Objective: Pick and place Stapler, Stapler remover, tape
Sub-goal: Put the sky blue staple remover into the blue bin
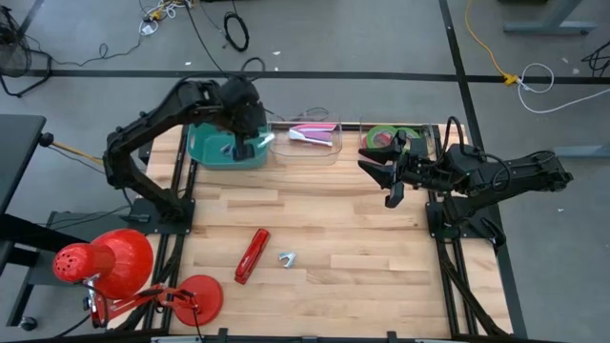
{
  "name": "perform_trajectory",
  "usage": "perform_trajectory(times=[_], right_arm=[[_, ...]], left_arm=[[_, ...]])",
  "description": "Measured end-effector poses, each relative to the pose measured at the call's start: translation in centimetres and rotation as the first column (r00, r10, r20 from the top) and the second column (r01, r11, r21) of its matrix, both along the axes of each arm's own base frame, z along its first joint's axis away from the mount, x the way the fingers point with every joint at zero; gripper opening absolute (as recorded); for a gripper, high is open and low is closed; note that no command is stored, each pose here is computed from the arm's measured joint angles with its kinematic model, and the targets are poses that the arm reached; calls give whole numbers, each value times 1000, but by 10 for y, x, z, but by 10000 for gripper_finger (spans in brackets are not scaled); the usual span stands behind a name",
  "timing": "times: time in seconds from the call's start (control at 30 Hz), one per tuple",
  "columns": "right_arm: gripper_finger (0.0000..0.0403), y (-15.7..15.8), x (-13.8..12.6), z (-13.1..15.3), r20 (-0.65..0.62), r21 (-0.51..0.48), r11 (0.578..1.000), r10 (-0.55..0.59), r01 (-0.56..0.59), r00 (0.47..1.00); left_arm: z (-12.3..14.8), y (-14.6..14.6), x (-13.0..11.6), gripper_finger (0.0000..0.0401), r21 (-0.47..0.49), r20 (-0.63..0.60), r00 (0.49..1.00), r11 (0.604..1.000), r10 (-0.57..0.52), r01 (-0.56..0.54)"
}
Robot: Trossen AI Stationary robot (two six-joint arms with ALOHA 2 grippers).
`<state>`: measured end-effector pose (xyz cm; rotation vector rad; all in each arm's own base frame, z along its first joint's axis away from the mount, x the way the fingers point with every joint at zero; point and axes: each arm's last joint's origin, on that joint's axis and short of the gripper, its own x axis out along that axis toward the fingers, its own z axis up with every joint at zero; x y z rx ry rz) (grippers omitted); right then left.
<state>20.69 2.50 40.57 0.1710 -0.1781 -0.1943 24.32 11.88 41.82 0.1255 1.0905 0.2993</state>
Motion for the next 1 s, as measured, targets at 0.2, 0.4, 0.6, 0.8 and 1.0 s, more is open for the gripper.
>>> perform_trajectory(times=[0.2, 0.4, 0.6, 0.8, 1.0], right_arm=[[146, 0, 0, 0, 3, 13, 1000, 7, -8, 1000], [146, 0, 0, 0, 2, 13, 1000, 14, -14, 1000], [146, 0, 0, -1, -8, 6, 1000, 12, -12, 1000], [146, 0, 0, -1, -13, 4, 1000, 11, -11, 1000], [146, 0, 0, -1, -14, 4, 1000, 10, -10, 1000]], left_arm=[[-35, 4, 3, 0, -50, -73, 997, 998, 26, -30], [-73, 9, -6, 0, -59, -55, 993, 992, 108, -111], [-96, 16, -27, 0, -75, -41, 977, 974, 209, -212], [-109, 26, -43, 0, -81, -56, 960, 957, 274, -278], [-117, 41, -54, 0, -63, -65, 915, 914, 398, -402]])
